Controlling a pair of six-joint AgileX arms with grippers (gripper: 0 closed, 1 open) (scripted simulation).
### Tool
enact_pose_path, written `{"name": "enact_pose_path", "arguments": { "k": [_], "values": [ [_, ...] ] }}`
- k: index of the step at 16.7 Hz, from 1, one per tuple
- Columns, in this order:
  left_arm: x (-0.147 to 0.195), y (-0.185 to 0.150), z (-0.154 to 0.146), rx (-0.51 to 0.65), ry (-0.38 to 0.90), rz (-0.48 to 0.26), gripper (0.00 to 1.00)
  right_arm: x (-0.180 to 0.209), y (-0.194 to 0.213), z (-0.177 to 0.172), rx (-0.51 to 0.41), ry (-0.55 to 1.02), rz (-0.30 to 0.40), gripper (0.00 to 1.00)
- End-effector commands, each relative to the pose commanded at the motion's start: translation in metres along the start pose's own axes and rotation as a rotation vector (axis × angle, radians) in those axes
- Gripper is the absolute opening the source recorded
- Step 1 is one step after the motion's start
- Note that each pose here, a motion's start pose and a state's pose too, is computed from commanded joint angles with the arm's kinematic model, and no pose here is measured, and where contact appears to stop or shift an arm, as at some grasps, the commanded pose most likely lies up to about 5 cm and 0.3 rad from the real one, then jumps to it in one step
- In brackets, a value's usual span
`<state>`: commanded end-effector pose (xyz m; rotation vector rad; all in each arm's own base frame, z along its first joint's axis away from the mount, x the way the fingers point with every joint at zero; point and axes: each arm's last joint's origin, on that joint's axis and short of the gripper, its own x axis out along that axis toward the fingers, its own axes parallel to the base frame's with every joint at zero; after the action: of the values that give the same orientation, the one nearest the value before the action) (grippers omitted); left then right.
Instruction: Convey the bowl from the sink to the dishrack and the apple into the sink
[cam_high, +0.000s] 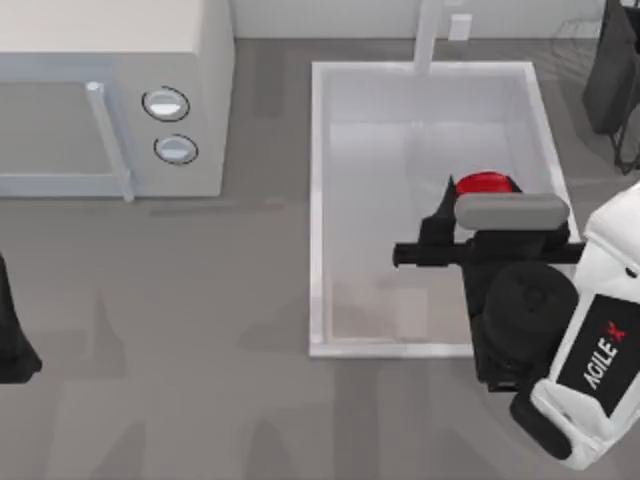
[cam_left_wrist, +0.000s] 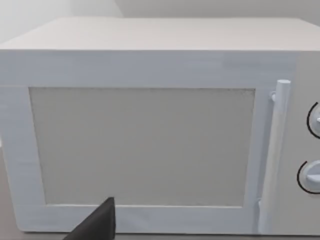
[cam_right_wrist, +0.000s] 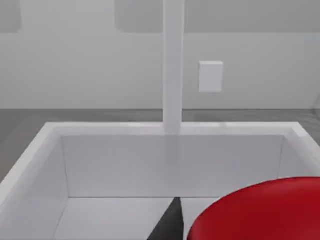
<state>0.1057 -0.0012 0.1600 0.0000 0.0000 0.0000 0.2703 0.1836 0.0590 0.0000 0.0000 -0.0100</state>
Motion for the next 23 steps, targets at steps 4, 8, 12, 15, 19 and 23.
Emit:
{"name": "enact_pose_path", "arguments": {
  "k": [4, 8, 12, 15, 19, 23],
  "values": [
    [0.000, 0.000, 0.000, 0.000, 0.000, 0.000, 1.00, 0.000, 0.000, 0.000, 0.000, 0.000, 0.000, 0.98],
    [0.000, 0.000, 0.000, 0.000, 0.000, 0.000, 1.00, 0.000, 0.000, 0.000, 0.000, 0.000, 0.000, 1.00],
    [0.000, 0.000, 0.000, 0.000, 0.000, 0.000, 1.00, 0.000, 0.000, 0.000, 0.000, 0.000, 0.000, 1.00],
    [0.000, 0.000, 0.000, 0.000, 0.000, 0.000, 1.00, 0.000, -0.003, 0.001, -0.002, 0.005, -0.012, 1.00],
    [0.000, 0.000, 0.000, 0.000, 0.000, 0.000, 1.00, 0.002, -0.041, 0.015, -0.037, 0.076, -0.097, 1.00],
    [0.000, 0.000, 0.000, 0.000, 0.000, 0.000, 1.00, -0.007, -0.077, 0.043, -0.083, 0.175, -0.119, 1.00]
  ]
}}
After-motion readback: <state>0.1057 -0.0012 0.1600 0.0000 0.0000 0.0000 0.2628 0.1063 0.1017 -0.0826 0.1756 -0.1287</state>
